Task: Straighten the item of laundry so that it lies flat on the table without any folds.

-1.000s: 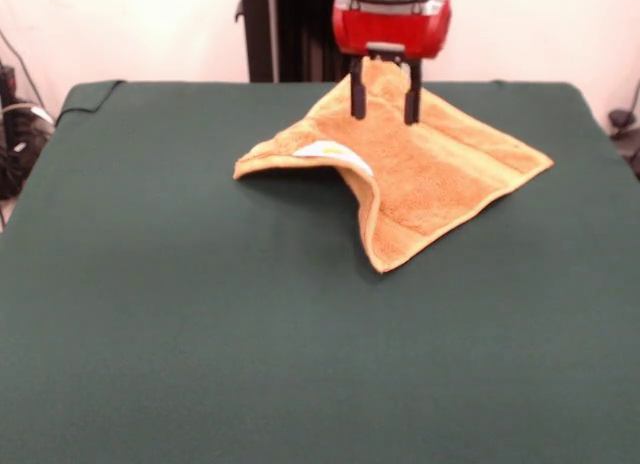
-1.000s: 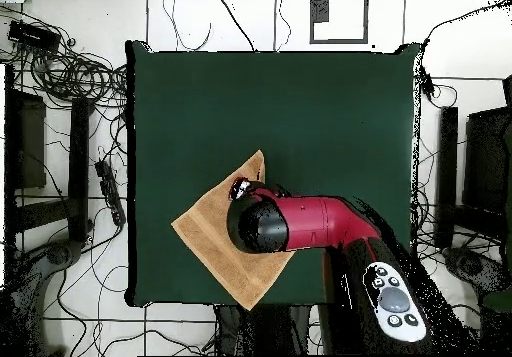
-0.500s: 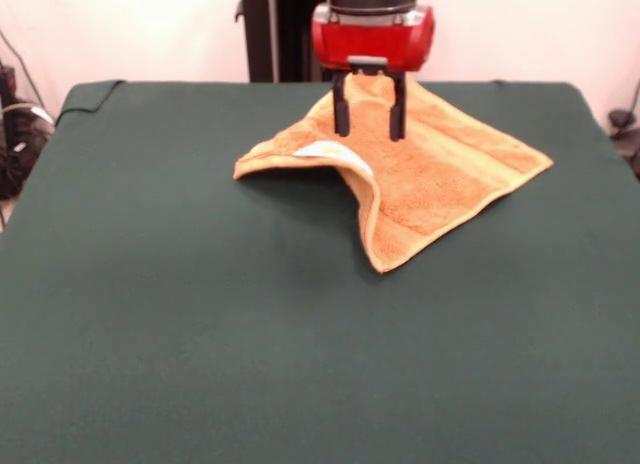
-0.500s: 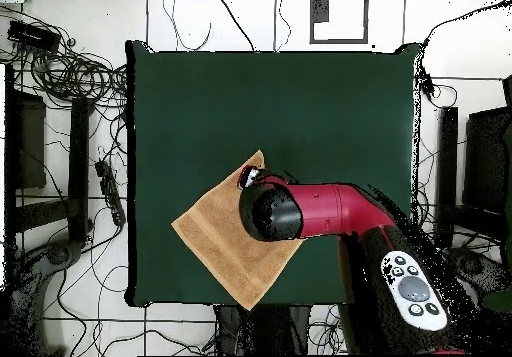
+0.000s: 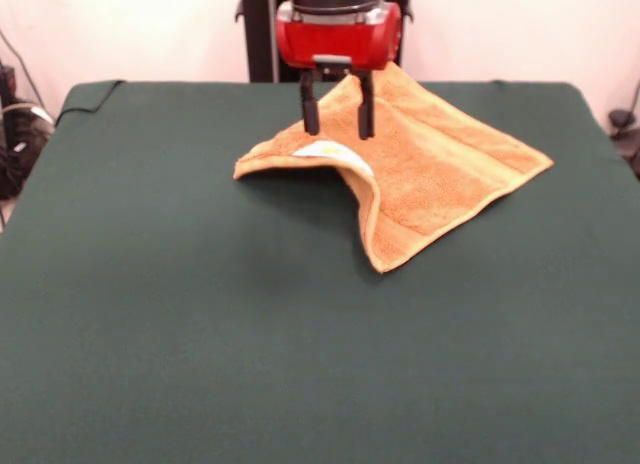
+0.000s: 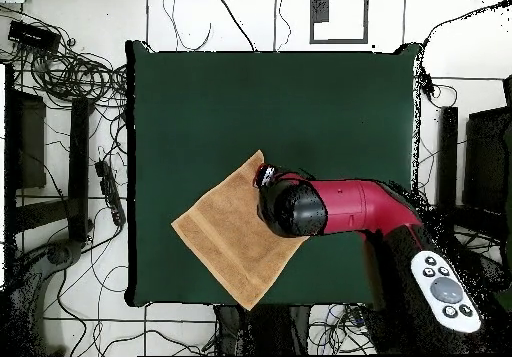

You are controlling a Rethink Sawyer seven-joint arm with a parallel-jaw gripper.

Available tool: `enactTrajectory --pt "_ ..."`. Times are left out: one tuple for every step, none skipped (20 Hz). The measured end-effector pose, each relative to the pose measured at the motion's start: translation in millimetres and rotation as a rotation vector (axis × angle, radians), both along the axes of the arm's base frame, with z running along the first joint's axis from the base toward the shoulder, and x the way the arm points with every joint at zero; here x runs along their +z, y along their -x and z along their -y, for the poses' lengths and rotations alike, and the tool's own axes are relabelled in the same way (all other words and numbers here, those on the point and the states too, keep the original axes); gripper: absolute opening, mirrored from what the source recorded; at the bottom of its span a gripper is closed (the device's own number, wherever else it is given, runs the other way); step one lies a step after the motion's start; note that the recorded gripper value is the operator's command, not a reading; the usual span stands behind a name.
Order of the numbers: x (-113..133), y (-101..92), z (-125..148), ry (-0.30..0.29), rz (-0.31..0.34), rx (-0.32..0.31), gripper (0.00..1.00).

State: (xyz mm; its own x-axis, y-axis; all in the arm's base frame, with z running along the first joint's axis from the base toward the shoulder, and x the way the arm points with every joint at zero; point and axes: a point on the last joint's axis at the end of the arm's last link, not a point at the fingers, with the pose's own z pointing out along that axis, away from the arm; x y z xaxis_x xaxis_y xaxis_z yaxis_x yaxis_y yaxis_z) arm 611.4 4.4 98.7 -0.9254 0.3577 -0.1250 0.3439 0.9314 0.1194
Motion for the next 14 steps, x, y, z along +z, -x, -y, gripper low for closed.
enactTrajectory --pt "-0.1 0.0 3.6 0.001 0.001 0.003 1.00" --pt "-0.1 -0.2 5.5 0.001 0.003 0.006 1.00" --pt "-0.1 -0.4 6.4 0.001 0.004 0.009 1.00" --pt "-0.2 -0.5 7.9 0.001 0.006 0.013 1.00" --pt "-0.3 -0.7 9.3 0.002 0.009 0.018 1.00" --pt "-0.4 -0.7 10.2 0.003 0.010 0.021 1.00" --pt "-0.5 -0.8 11.4 0.005 0.013 0.026 1.00" --pt "-1.0 -0.7 13.0 0.007 0.016 0.032 1.00" --pt "-1.4 -0.5 14.0 0.008 0.018 0.036 1.00" --pt "-1.7 -0.4 14.8 0.010 0.019 0.039 1.00" --pt "-2.5 0.2 16.1 0.014 0.021 0.047 1.00" --pt "-3.0 0.7 16.8 0.016 0.022 0.052 1.00" --pt "-3.5 1.1 17.5 0.019 0.023 0.057 1.00" --pt "-4.3 1.9 18.2 0.024 0.025 0.064 1.00"
